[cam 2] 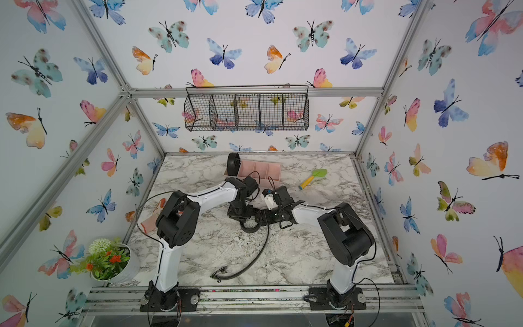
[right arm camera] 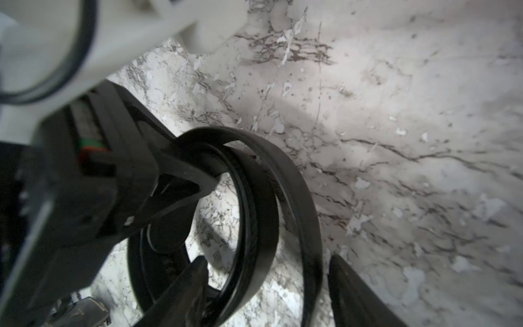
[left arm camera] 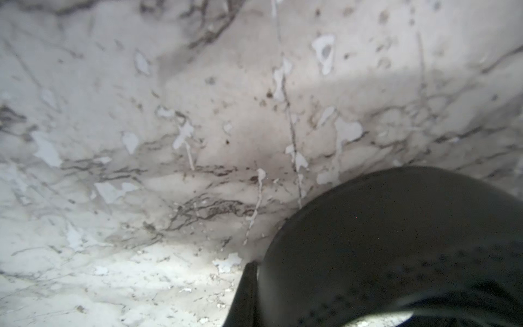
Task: Place the belts into the storage roll
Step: Roll the belt at the center of the board.
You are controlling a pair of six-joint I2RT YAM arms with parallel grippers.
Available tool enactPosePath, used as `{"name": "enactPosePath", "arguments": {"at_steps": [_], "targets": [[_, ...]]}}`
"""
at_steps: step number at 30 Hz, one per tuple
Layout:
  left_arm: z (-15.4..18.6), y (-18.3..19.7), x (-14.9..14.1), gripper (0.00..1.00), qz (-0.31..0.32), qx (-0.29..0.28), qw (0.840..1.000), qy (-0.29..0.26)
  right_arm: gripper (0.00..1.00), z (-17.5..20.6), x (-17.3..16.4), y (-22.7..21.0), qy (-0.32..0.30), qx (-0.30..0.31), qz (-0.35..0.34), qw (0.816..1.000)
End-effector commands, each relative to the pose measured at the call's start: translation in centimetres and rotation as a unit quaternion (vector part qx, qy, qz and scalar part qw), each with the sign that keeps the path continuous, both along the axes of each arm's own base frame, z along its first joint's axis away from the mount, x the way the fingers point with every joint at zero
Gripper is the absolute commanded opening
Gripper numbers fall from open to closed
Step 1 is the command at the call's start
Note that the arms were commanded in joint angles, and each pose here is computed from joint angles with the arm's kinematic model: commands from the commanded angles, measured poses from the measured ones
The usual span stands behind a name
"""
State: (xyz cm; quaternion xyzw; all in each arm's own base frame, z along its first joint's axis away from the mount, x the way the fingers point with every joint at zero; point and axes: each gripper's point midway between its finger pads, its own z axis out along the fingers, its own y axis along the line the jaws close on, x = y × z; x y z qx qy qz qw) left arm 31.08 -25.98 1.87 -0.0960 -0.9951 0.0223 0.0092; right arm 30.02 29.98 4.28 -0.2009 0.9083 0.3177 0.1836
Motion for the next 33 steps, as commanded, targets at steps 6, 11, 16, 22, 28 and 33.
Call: {"name": "enactPosePath", "arguments": {"at_steps": [6,11,16,22,28,33], "targets": [[-3.4,-1.1,-0.1,0.05,0.025,0.001,1.0,0.013,0.57,0.2,-2.1,0.5,0.105,0.056,-0.097,0.988],[-3.6,-1.5,-0.4,0.05,0.035,0.0,0.999,0.013,0.54,-0.1,-2.4,1.2,0.123,0.056,-0.118,0.984],[-3.6,-1.9,-0.8,0.05,0.043,-0.009,0.999,0.011,0.51,0.1,-2.9,1.7,0.144,0.065,-0.132,0.979],[-3.6,-2.0,-1.8,0.05,0.048,-0.01,0.999,0.01,0.42,-0.6,-3.4,1.4,0.159,0.038,-0.141,0.976],[-3.7,-2.3,-3.6,0.06,0.046,-0.021,0.999,0.012,0.23,-1.6,-2.5,0.8,0.131,-0.028,-0.134,0.982],[-3.4,-2.5,-4.7,0.15,0.03,-0.03,0.999,0.013,0.16,-2.7,-2.6,1.0,0.117,-0.07,-0.112,0.984]]}}
